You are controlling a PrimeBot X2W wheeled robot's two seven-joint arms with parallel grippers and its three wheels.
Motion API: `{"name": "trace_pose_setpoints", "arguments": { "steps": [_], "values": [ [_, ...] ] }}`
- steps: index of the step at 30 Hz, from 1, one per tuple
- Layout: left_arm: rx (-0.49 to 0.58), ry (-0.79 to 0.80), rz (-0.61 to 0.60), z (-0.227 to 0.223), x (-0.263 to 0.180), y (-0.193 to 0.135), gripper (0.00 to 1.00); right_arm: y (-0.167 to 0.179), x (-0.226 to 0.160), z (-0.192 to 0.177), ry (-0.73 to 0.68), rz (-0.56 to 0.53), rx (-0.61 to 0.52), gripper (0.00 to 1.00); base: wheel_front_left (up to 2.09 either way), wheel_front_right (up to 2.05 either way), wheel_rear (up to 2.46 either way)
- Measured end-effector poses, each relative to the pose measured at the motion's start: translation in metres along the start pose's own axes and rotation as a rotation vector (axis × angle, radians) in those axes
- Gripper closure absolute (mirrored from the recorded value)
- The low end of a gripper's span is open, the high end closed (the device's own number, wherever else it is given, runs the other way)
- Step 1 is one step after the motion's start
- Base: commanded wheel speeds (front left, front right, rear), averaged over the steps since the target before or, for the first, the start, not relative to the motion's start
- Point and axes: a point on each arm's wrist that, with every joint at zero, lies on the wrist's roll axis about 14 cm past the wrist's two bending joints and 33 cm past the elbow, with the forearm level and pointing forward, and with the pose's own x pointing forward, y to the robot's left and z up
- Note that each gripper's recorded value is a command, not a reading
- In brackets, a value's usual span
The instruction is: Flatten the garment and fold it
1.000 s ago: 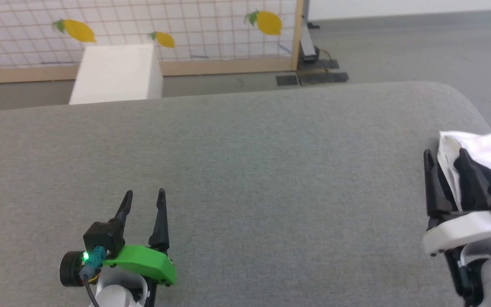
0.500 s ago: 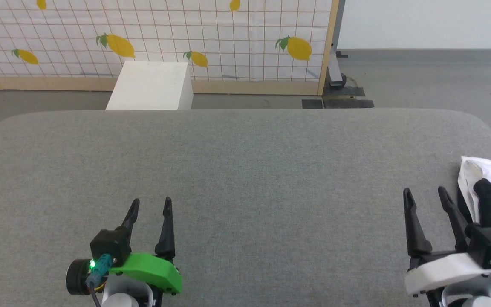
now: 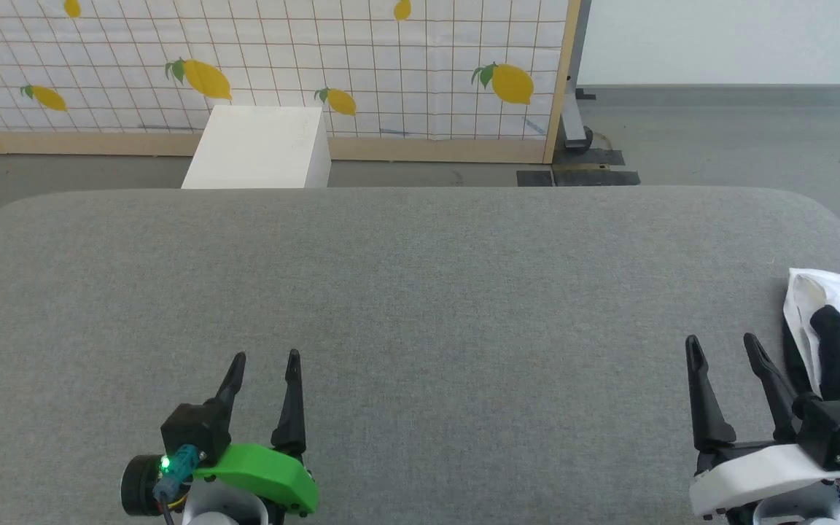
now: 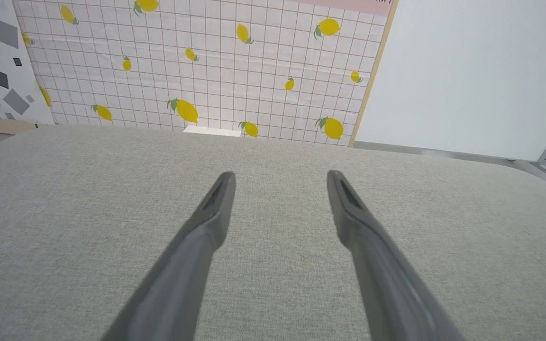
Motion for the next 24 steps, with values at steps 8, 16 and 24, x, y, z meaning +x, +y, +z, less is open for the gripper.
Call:
{"name": "trace_pose_setpoints", "arguments": {
  "steps": [8,16,24],
  "values": [
    [0.000,0.004,-0.004,-0.0010,0.0002,-0.0012,1.00,-0.0004,0.0001,-0.0009,0.003,-0.001,-0.001,1.00,0.00,0.00,0.00],
    [0.001,0.010,-0.005,-0.0014,0.0008,-0.0015,1.00,-0.0004,0.0000,-0.0018,0.008,-0.001,-0.002,1.00,0.00,0.00,0.00],
    [0.009,0.012,-0.006,0.0009,0.0023,-0.0012,1.00,0.0005,0.0001,-0.0039,0.020,0.002,-0.009,1.00,0.00,0.00,0.00]
  ]
}}
